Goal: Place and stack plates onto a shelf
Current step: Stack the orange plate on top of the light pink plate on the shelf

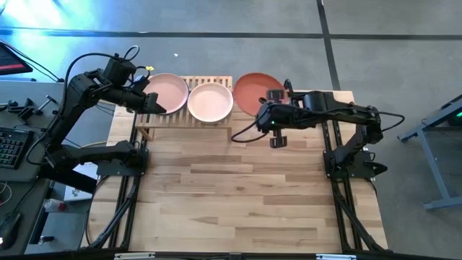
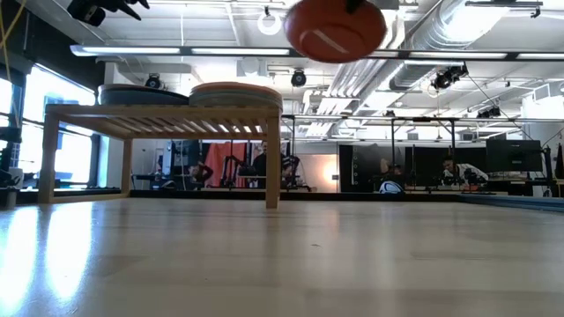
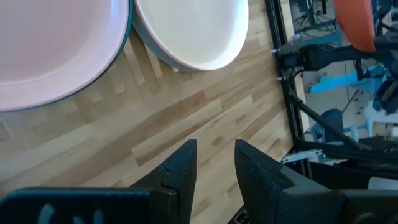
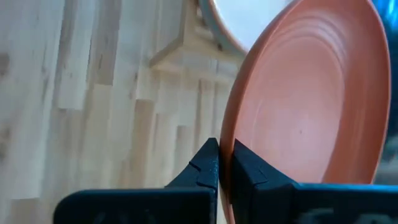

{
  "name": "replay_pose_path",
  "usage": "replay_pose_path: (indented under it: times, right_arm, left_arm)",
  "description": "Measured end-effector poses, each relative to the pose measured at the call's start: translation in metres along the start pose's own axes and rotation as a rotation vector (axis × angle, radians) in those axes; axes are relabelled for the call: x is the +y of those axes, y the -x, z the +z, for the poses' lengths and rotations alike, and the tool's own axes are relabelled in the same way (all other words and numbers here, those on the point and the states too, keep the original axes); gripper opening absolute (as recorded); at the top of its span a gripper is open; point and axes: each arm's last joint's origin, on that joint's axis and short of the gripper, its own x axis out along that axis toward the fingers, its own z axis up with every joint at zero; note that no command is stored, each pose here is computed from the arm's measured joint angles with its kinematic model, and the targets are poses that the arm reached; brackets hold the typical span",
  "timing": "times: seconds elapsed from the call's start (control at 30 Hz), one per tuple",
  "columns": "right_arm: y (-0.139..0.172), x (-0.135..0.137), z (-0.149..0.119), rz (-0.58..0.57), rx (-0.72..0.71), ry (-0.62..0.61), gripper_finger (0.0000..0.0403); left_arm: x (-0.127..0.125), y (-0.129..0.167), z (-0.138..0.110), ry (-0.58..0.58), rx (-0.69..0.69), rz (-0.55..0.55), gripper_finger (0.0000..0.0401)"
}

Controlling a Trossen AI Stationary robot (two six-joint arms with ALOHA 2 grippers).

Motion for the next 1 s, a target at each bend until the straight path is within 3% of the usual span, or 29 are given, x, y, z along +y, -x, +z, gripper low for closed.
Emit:
replay_pose_path:
  times: [0.4, 0.77, 1.0]
  right_arm:
    - [-0.024, 0.006, 0.031, 0.014, -0.142, 0.415, 0.0]
    - [-0.055, 0.029, 0.051, 0.077, -0.137, 0.626, 0.0]
    - [-0.059, 0.033, 0.059, 0.104, -0.202, 0.662, 0.0]
  left_arm:
    - [0.001, -0.001, 0.002, 0.126, -0.038, 0.052, 0.0097]
    - [0.0, -0.003, 0.002, 0.163, -0.082, 0.11, 0.0097]
    - [-0.013, -0.008, 0.002, 0.139, -0.141, 0.079, 0.0097]
